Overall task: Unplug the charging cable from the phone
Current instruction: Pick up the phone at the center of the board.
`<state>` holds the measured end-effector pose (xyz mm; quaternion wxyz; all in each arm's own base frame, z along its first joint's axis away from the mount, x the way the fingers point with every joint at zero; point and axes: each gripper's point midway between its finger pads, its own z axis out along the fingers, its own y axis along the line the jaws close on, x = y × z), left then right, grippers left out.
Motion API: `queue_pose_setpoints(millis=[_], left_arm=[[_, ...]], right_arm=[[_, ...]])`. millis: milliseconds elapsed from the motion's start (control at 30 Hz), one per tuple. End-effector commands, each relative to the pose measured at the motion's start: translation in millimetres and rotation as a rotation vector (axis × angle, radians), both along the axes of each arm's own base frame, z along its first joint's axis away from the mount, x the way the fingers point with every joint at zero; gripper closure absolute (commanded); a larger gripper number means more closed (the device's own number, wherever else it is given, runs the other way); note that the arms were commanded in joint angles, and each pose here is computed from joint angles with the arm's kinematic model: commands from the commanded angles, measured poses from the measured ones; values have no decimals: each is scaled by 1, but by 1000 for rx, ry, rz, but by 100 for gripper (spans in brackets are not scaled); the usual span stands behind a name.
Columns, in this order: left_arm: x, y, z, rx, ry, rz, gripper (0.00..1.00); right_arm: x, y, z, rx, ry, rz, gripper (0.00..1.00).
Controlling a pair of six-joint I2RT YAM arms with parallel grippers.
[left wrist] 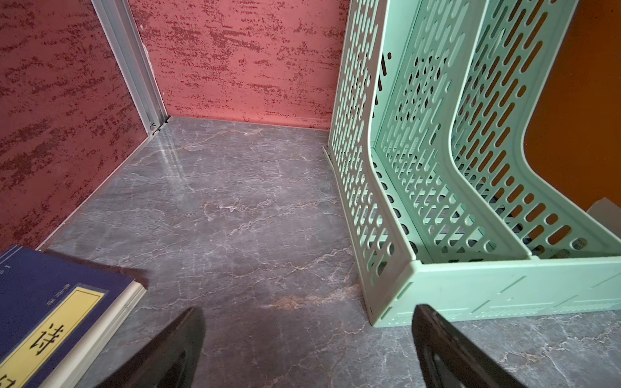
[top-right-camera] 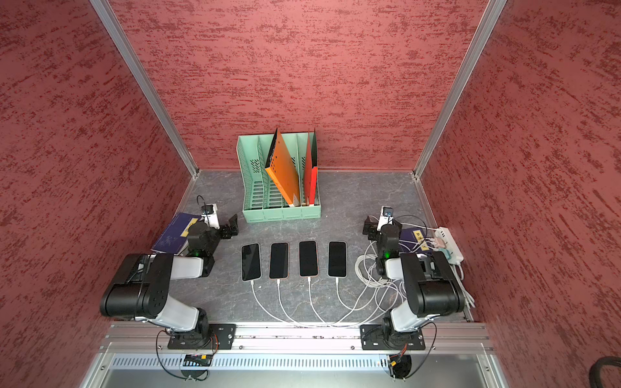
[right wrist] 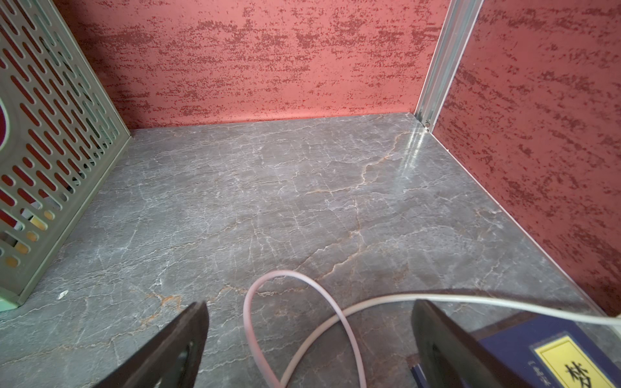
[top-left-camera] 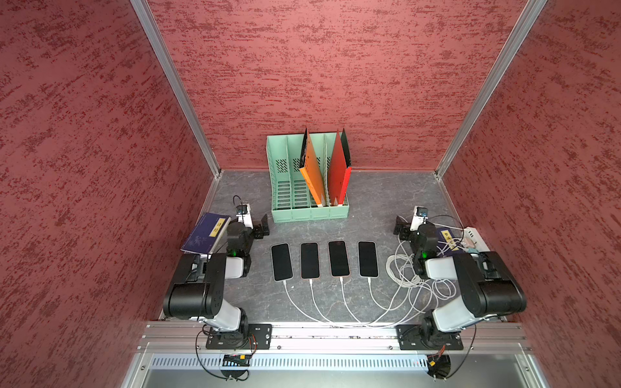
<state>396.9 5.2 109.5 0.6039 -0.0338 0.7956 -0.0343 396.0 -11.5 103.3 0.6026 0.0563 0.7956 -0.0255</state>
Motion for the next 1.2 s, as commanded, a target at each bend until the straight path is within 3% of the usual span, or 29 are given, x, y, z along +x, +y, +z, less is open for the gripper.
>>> queue_pose_setpoints(millis=[0,267,333,433,500,600,667,733,767,800,867,967,1067,1167], left_arm=[[5,0,7,18,-18,0,0],[5,0,8,18,-22,1,0],[7,15,17,16,-2,103,0],[18,33,31,41,171,198,0],[26,37,39,104,246,237,0],[32,45,42,92,348,325,0],[33,48,45,37,381,386,0],[34,38,54,-59,384,371,0],[33,31,60,-113,372,361,0],[29,21,70,-183,350,343,0],[20,2,82,-268,325,305,0],[-2,-42,97,-283,277,228,0],[-34,-94,112,-254,217,127,0],[-66,-135,111,-232,215,35,0]], right_arm=[[6,2,15,-5,-47,15,1],[5,2,15,-5,-48,13,1],[5,-4,19,-4,-57,-20,1],[2,-3,34,-22,-73,-25,1],[0,-11,59,-30,-64,-105,2],[-15,-24,111,91,-40,-224,1],[-29,-27,121,194,-9,-274,2],[-48,-41,98,375,22,-424,2],[-45,-34,89,426,86,-375,1],[-38,-22,84,428,199,-321,1],[-44,-15,72,424,384,-406,1],[-60,2,69,378,535,-466,2],[-63,32,73,347,508,-343,1],[-68,83,79,472,465,-131,1]])
